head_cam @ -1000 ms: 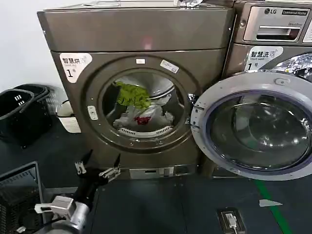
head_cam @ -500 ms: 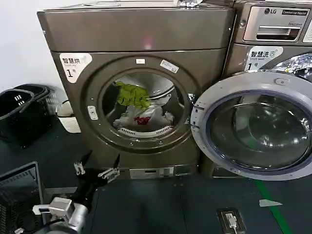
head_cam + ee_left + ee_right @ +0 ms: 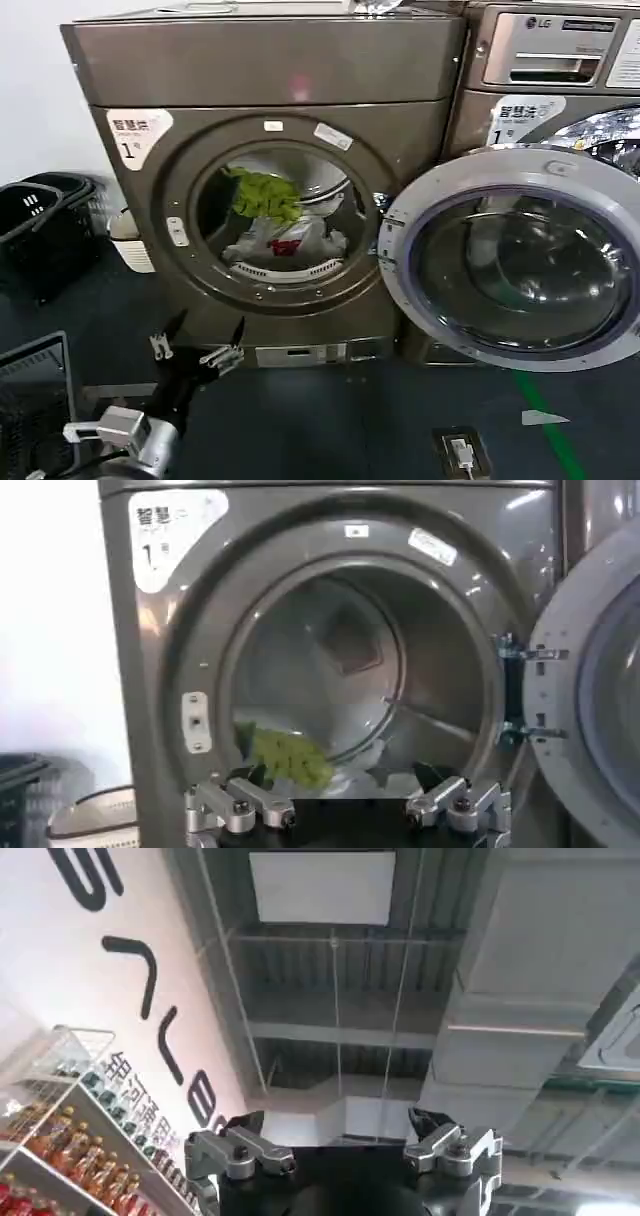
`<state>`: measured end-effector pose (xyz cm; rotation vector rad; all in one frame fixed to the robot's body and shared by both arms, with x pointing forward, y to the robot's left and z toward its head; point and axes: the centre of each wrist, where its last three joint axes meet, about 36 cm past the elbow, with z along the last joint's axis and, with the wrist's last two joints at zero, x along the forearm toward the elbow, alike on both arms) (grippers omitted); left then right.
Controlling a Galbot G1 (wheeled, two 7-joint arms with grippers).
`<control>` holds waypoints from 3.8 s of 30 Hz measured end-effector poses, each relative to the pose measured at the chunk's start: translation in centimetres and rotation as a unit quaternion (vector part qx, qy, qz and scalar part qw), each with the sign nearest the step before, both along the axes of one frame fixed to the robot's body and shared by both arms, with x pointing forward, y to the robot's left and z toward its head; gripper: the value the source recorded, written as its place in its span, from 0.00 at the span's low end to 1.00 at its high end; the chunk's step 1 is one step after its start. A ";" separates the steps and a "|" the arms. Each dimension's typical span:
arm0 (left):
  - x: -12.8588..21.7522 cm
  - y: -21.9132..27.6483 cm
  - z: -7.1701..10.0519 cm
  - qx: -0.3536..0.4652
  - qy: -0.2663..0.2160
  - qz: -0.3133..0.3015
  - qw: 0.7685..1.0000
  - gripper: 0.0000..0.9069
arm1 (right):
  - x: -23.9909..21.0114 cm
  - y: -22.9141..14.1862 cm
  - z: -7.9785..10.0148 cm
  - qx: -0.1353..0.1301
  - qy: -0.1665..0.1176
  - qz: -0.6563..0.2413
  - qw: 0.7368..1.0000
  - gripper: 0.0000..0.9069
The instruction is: Grasp the clothes from the dryer.
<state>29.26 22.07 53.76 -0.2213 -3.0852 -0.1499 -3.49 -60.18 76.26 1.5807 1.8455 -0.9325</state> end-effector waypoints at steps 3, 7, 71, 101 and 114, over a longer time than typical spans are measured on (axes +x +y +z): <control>0.0 0.1 0.0 -0.001 0.001 0.000 1.000 1.00 | 0.1 0.1 0.1 -0.002 0.001 0.001 1.000 1.00; -0.1 0.1 0.0 -0.003 0.002 0.000 1.000 1.00 | 0.2 0.2 0.1 -0.004 0.002 0.002 1.000 1.00; 0.1 0.3 -0.3 -0.017 0.000 0.003 1.000 1.00 | 0.1 -0.3 -0.9 -0.040 -0.006 0.006 0.999 1.00; 0.4 0.2 -0.6 -0.015 0.003 0.002 1.000 1.00 | 0.6 -0.4 -1.5 -0.036 -0.006 0.014 0.999 1.00; 0.6 0.3 -0.5 -0.013 0.001 0.000 1.000 1.00 | 0.6 -0.5 -1.5 -0.036 -0.005 0.015 0.999 1.00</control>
